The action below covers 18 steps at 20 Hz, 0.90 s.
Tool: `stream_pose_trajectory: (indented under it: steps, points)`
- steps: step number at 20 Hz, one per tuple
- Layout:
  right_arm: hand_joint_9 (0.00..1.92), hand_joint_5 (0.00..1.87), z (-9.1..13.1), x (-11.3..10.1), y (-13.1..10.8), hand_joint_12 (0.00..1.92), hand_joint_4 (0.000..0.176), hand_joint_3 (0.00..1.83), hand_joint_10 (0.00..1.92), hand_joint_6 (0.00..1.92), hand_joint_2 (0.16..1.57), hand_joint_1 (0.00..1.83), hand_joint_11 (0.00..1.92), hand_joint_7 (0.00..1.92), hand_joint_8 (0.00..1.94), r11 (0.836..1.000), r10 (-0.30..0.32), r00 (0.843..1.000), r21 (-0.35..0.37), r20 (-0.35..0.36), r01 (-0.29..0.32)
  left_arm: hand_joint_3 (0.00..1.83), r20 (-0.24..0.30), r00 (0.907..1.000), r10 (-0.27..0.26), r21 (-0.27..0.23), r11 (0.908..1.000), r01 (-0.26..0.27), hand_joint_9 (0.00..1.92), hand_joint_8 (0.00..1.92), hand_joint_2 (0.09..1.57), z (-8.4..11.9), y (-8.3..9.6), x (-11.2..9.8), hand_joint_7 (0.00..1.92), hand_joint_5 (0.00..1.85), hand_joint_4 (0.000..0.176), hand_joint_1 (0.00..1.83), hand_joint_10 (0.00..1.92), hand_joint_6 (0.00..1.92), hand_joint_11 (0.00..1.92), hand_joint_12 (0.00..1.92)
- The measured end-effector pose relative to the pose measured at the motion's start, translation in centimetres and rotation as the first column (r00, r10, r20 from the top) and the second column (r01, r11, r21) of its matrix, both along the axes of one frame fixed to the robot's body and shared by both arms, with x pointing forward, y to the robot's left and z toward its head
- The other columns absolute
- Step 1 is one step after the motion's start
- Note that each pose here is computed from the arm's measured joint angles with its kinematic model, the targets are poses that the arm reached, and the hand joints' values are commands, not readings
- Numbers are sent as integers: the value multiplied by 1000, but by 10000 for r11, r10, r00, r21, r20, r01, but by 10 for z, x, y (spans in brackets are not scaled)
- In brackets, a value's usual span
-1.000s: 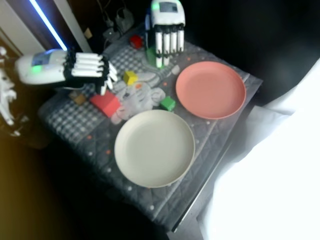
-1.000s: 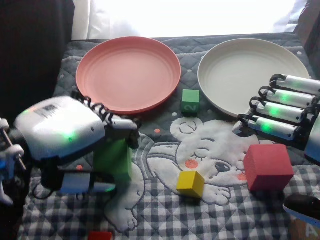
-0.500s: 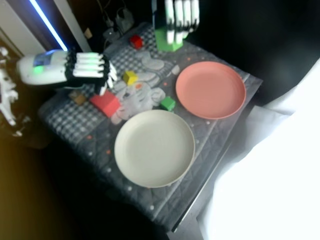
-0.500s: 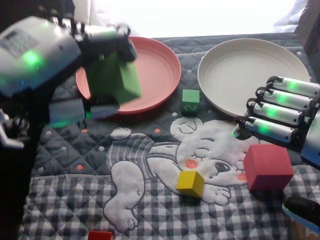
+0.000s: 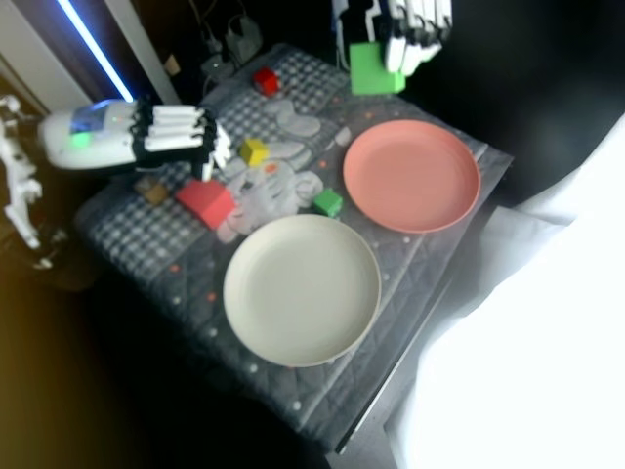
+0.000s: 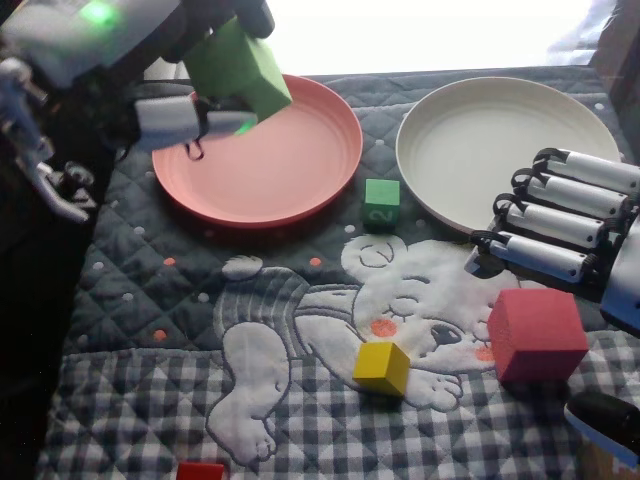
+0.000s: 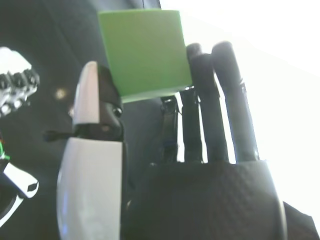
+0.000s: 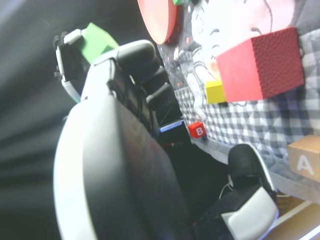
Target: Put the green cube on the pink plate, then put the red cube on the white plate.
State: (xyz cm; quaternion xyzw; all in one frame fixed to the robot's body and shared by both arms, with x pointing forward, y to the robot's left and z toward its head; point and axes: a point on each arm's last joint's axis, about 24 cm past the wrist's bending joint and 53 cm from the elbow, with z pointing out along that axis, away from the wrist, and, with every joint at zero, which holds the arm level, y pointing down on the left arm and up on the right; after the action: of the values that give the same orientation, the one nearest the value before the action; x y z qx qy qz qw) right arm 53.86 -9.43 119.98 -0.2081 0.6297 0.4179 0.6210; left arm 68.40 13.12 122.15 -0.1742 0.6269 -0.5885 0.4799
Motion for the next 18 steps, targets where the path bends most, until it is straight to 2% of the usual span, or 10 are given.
stream_pose_trajectory:
  steps: [1, 3, 6, 9, 13, 14, 15, 16, 17, 18]
  points:
    - [0, 94, 0, 0, 0, 1913, 0, 1112, 1342, 1066, 356, 720, 0, 89, 1098, 10000, 17, 10000, 7, 4, -17, 0, -133, 9999, 59, 5, 10000, -59, 815, 1241, 1196, 0, -3, 9, 889, 752, 0, 1218, 1114, 1189, 653, 1467]
    - [0, 101, 0, 0, 0, 1913, 0, 1129, 1330, 1046, 336, 709, 0, 97, 1080, 10000, 2, 10000, 1, 9, -2, 0, -497, 9985, 226, 3, 9997, -226, 787, 1311, 1210, -6, -5, 22, 869, 744, 0, 1184, 1097, 1212, 611, 1609]
    - [0, 124, -1, 1, 0, 1869, 0, 1120, 1261, 986, 321, 749, 0, 109, 1014, 10000, 1, 10000, 1, -2, -1, 2, -1379, 9892, 497, 96, 9988, -488, 884, 1461, 1237, -29, -6, 38, 849, 677, 0, 1208, 1449, 1203, 840, 1832]
    - [15, 123, -1, 1, 1, 1879, 0, 1079, 1282, 970, 373, 719, 0, 125, 1005, 10000, 16, 10000, 35, -30, -16, 0, -1984, 9768, 807, 375, 9965, -747, 810, 1419, 1228, -48, 0, 50, 857, 702, 0, 1206, 1346, 1219, 722, 1727]
    - [23, 111, -1, 1, 1, 1862, 0, 1061, 1275, 963, 394, 729, 0, 124, 1004, 10000, 29, 10000, 37, -27, -28, 0, -2673, 9579, 1046, 441, 9944, -962, 756, 1469, 1248, -65, 4, 57, 833, 662, 0, 1203, 1425, 1267, 669, 1767]
    - [32, 121, -1, 1, 1, 1857, 0, 1061, 1276, 977, 388, 731, 0, 134, 1014, 10000, 22, 10000, 31, -32, -22, 3, -2826, 9537, 1033, 534, 9943, -919, 510, 1037, 1236, -70, 3, 57, 644, 737, 0, 1048, 1149, 1331, 277, 1715]
    - [32, 121, -1, 1, 1, 1857, 0, 1061, 1276, 977, 388, 731, 0, 134, 1014, 10000, 20, 10000, 36, -31, -20, 3, -2895, 9518, 1016, 561, 9944, -891, 510, 1037, 1236, -72, 1, 56, 644, 737, 0, 1048, 1149, 1331, 277, 1715]
    - [8, 111, -1, 1, 1, 1868, 0, 1077, 1282, 993, 375, 740, 0, 114, 1016, 10000, 20, 10000, 38, -34, -20, 0, -2934, 9507, 1008, 578, 9945, -876, 220, 357, 1020, -73, 1, 56, 392, 481, 9, 721, 650, 456, 10, 1488]
    - [10, 104, -1, 1, 1, 1867, 0, 1078, 1283, 991, 385, 702, 0, 106, 1014, 10000, 23, 10000, 36, -32, -23, 0, -2941, 9505, 1005, 558, 9946, -879, 107, 117, 921, -73, 1, 56, 219, 364, 31, 612, 270, 220, 1, 1060]
    - [11, 104, -1, 1, 1, 1871, 0, 1063, 1288, 989, 395, 700, 0, 99, 1020, 10000, 21, 10000, 31, -33, -20, 0, -2963, 9496, 1022, 510, 9945, -912, 42, 30, 875, -73, 1, 56, 145, 320, 39, 573, 121, 100, 0, 712]
